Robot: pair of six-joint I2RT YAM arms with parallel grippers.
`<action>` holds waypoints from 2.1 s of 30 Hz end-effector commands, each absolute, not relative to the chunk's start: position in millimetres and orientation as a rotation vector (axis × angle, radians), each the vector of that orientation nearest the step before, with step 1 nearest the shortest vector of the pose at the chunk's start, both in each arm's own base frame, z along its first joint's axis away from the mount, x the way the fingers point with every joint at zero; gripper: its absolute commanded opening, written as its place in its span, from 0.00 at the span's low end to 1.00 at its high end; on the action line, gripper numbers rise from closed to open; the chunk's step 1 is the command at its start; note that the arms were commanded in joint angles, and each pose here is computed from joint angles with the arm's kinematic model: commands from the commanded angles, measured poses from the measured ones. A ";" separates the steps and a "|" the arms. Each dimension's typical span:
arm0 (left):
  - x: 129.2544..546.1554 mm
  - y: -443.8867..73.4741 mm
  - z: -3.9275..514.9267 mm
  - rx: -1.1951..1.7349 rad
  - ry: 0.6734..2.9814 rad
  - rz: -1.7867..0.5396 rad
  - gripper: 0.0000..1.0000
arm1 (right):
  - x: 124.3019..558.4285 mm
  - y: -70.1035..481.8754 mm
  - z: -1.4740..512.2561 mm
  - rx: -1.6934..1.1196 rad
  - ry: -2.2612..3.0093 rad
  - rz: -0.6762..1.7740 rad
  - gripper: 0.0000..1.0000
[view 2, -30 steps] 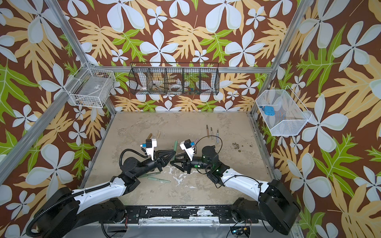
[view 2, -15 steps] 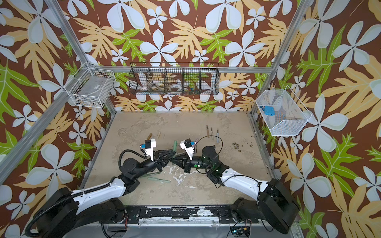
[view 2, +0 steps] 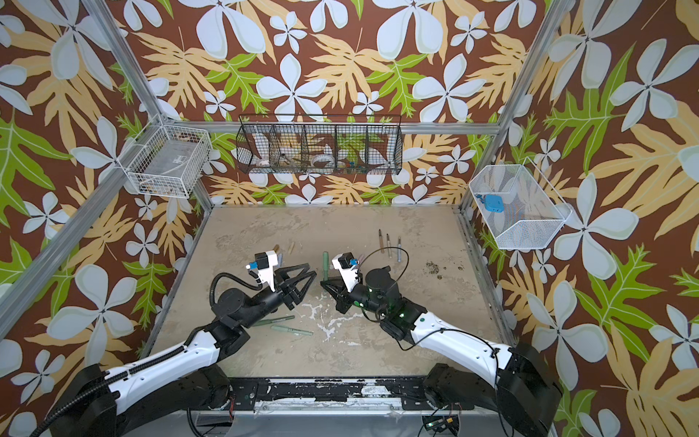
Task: Open the pen caps
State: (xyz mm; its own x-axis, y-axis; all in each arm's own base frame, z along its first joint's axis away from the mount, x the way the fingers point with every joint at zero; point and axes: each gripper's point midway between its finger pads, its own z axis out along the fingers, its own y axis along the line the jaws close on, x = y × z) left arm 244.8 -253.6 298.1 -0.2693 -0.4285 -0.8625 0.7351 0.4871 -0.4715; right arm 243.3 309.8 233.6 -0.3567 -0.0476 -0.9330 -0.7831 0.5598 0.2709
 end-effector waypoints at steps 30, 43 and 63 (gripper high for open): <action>260.3 -262.3 271.8 0.356 1.563 -1.007 0.33 | 236.9 327.0 198.7 -0.842 1.876 0.549 0.00; 264.5 -256.7 270.2 0.323 1.576 -0.972 0.00 | 235.9 326.3 204.9 -0.840 1.856 0.524 0.28; 220.8 -286.6 285.9 0.568 1.426 -1.230 0.00 | 206.3 309.9 244.6 -0.932 1.639 1.110 0.41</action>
